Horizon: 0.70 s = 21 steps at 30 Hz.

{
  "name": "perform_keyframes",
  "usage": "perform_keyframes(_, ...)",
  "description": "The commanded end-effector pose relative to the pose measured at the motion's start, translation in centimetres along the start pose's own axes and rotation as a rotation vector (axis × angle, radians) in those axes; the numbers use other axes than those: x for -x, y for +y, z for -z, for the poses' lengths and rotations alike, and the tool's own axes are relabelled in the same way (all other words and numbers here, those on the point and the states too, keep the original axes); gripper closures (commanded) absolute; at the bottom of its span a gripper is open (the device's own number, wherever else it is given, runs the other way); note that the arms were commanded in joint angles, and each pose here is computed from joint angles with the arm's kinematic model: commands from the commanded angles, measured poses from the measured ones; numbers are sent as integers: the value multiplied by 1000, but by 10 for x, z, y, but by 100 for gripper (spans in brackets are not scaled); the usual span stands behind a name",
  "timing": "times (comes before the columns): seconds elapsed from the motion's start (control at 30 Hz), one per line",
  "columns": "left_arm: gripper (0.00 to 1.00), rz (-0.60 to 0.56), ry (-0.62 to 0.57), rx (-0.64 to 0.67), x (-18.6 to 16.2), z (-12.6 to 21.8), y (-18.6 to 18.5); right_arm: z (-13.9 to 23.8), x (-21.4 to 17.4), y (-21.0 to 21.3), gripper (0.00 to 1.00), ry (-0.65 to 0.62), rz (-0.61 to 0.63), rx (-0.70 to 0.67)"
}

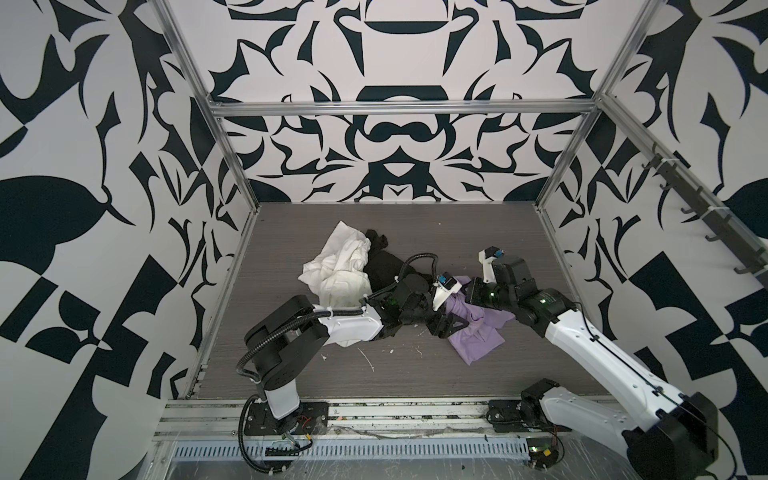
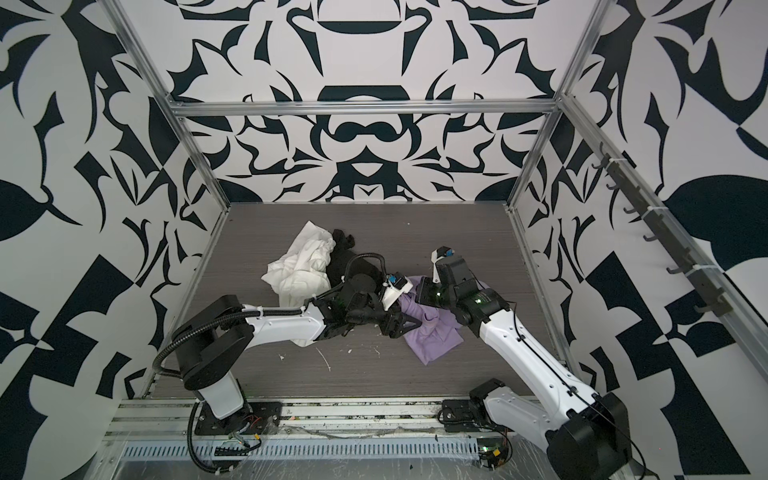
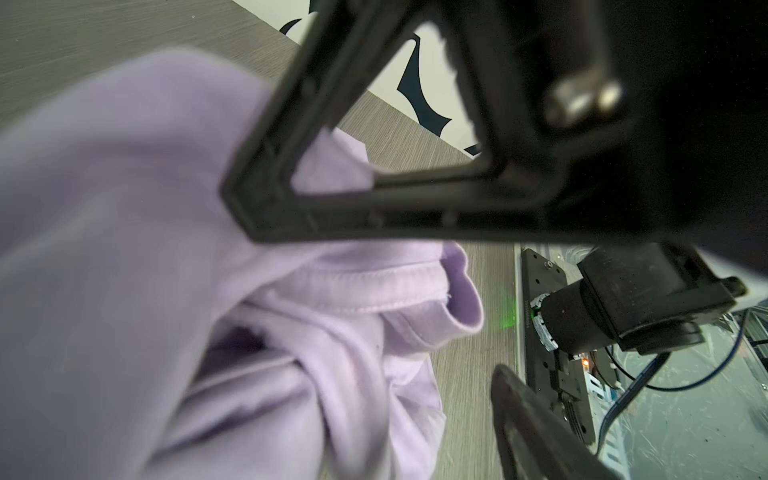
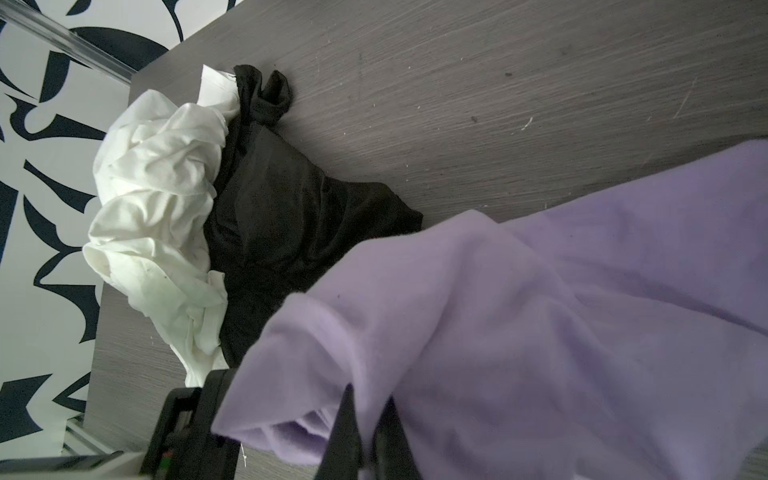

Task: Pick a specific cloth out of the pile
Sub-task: 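Lower the lavender cloth onto the table beside the pile with the right gripper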

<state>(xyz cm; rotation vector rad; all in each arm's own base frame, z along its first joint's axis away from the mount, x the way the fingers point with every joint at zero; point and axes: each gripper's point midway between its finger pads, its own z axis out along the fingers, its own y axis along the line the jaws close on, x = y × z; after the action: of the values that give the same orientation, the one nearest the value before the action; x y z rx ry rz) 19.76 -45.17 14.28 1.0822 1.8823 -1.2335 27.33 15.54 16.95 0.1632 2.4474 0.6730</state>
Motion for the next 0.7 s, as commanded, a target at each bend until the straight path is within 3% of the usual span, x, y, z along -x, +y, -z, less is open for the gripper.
perform_keyframes(0.0, 26, -30, -82, -27, 31, -3, -6, -8, -1, -1, 100, 4, -31, 26)
perform_keyframes(0.1, 27, -26, -87, -33, 34, -7, -6, -16, -6, -7, 100, 26, -59, 33)
perform_keyframes(0.33, 29, -18, -70, -7, 30, -9, 0, -13, -3, -10, 81, 20, -60, 32)
perform_keyframes(0.53, 30, -27, -74, -2, 30, -7, 1, 17, 30, -8, 64, -79, -36, 33)
perform_keyframes(0.67, 30, -24, -77, -9, 30, -9, 1, 28, 51, -18, 59, -118, -61, 30)
